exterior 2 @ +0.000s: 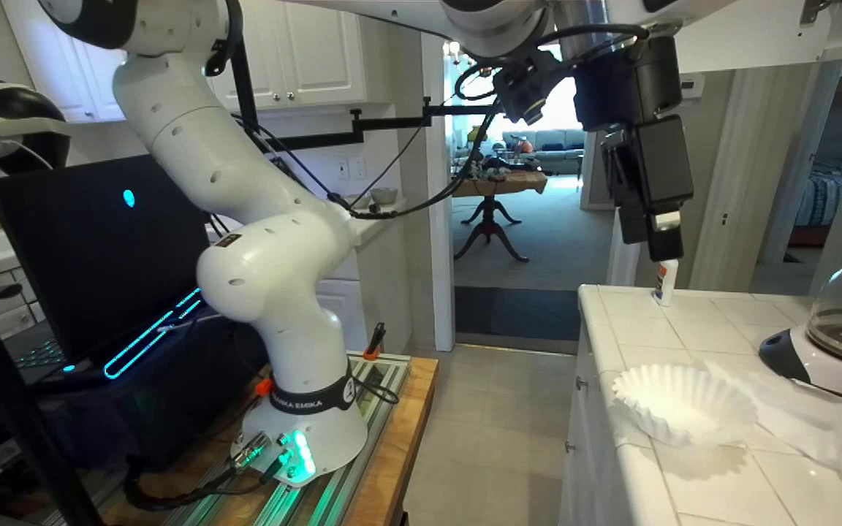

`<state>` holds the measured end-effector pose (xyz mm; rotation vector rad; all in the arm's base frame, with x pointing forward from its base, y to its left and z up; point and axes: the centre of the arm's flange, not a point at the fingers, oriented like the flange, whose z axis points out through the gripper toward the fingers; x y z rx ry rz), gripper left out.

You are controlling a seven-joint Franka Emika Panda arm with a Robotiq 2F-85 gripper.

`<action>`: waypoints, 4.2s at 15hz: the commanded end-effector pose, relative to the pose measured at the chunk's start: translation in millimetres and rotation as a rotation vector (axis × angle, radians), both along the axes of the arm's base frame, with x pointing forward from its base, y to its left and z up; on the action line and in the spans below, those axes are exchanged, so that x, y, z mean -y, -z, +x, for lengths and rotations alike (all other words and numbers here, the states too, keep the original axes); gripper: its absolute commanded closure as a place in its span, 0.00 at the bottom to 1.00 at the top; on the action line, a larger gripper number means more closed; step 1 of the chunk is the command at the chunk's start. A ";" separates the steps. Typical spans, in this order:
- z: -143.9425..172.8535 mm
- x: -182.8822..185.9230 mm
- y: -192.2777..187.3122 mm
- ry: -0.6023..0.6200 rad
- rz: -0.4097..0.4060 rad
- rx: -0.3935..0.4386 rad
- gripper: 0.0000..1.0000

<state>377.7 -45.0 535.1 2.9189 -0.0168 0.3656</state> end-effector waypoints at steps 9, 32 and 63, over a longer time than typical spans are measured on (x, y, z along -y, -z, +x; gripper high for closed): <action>14.0 -5.4 -1.6 -0.039 -0.016 0.049 0.00; 181.0 -205.8 -8.1 -0.877 -0.811 0.711 0.00; 193.2 -252.0 38.0 -1.124 -0.840 0.789 0.00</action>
